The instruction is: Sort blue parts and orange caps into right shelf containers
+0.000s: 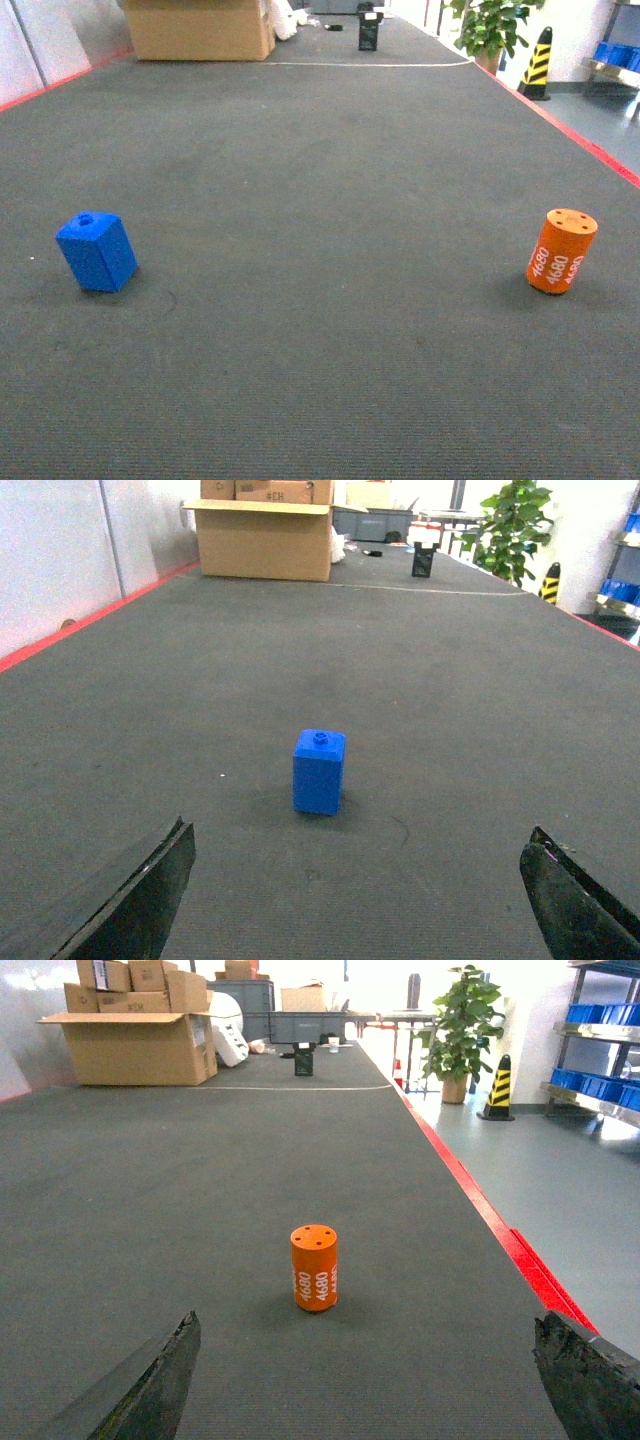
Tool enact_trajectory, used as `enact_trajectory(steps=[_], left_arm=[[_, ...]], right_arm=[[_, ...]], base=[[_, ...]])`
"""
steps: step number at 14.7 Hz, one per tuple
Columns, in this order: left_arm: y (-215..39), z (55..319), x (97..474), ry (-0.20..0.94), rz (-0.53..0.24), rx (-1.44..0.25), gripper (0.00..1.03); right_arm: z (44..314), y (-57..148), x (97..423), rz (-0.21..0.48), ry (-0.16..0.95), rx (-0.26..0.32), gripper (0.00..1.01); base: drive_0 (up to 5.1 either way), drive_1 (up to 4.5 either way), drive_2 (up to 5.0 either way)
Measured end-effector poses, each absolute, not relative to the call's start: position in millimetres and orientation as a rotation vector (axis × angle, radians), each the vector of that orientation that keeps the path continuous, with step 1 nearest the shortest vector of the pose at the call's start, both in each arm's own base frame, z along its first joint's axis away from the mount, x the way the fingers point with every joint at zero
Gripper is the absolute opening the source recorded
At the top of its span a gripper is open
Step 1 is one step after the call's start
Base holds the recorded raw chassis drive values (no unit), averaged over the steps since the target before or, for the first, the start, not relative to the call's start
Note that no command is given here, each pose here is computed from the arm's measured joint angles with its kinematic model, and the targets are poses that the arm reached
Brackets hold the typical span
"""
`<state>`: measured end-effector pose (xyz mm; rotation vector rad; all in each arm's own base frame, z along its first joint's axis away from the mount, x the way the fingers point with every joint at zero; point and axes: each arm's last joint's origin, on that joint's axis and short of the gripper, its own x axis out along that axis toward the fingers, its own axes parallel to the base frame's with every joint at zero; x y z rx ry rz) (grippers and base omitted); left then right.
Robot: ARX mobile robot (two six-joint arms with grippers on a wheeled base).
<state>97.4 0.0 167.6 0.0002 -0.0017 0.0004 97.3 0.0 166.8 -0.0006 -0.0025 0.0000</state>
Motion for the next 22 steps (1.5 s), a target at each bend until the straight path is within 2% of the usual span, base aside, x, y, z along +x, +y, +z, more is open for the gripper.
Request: enact_trajectory(steps=[22], left_arm=[[0.0,167.6,97.4,-0.002,0.000,0.000,0.98]], right_arm=[[166.8,0.0,97.3,0.000,-0.002,-0.001,0.98]], base=[[0.0,0.00,0.0]])
